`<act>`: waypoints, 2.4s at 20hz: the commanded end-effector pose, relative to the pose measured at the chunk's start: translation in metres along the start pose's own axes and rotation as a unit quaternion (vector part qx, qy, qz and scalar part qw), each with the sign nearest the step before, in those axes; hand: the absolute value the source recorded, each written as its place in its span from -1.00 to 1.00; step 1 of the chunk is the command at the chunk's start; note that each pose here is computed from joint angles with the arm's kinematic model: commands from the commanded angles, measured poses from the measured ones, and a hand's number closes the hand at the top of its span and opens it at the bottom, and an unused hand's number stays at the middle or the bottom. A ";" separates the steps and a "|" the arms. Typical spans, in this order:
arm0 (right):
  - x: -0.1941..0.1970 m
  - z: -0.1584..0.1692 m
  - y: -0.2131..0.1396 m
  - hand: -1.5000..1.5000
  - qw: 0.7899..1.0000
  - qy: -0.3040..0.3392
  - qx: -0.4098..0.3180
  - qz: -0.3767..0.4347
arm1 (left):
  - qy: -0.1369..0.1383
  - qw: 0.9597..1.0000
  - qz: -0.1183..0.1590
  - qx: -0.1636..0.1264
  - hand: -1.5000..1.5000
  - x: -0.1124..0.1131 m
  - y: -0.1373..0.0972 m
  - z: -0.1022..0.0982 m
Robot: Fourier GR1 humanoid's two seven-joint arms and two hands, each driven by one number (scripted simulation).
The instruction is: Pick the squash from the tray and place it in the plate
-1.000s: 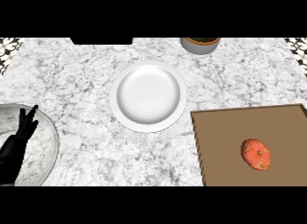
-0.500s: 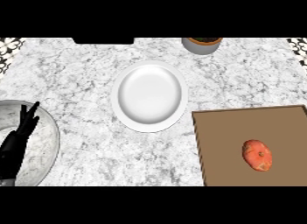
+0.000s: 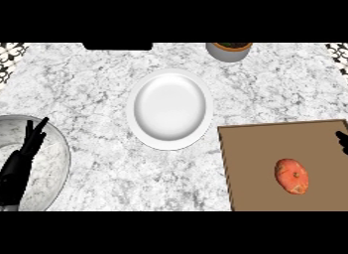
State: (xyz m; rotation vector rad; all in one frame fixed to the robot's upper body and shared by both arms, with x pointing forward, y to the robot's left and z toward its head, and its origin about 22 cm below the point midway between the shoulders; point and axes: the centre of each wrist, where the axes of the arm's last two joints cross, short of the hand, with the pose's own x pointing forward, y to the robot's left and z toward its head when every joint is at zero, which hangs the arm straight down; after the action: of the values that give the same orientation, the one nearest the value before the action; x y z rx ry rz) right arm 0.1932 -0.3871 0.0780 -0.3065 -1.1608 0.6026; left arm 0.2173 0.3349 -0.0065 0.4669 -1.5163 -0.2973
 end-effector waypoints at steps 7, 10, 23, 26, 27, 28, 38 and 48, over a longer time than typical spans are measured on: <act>-0.019 -0.046 0.016 -1.00 0.998 0.004 0.063 0.027 | 0.002 1.000 0.006 0.001 0.00 0.000 0.008 -0.018; -0.024 -0.035 0.023 -1.00 0.997 0.002 0.069 0.023 | -0.001 1.000 -0.004 -0.001 0.00 -0.002 0.006 0.007; -0.049 -0.072 0.070 -1.00 0.995 0.020 0.091 0.039 | 0.002 1.000 0.001 0.003 0.00 -0.002 0.004 0.016; -0.041 -0.062 0.040 -1.00 0.995 0.022 0.095 0.035 | 0.001 1.000 0.003 0.000 0.00 -0.007 0.008 -0.001; -0.055 -0.072 0.043 -1.00 0.994 0.018 0.100 0.039 | 0.002 1.000 -0.013 0.004 0.00 0.007 0.005 -0.006; -0.060 -0.068 0.062 -1.00 0.994 0.019 0.101 0.043 | 0.006 1.000 -0.001 0.006 0.00 0.000 0.018 0.003; -0.048 -0.078 0.072 1.00 0.996 -0.025 0.076 0.031 | -0.001 1.000 0.001 0.005 0.00 0.006 -0.004 0.007; 0.042 -0.147 -0.022 1.00 0.941 -0.006 -0.077 0.330 | -0.029 0.999 0.001 -0.037 0.00 0.020 -0.001 -0.016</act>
State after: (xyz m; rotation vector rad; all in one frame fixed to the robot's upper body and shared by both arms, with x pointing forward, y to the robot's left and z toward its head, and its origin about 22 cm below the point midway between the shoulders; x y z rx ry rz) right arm 0.3149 -0.3657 0.0356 -0.6290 -1.1180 1.0130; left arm 0.2299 0.3255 0.0047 0.4235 -1.5435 -0.3410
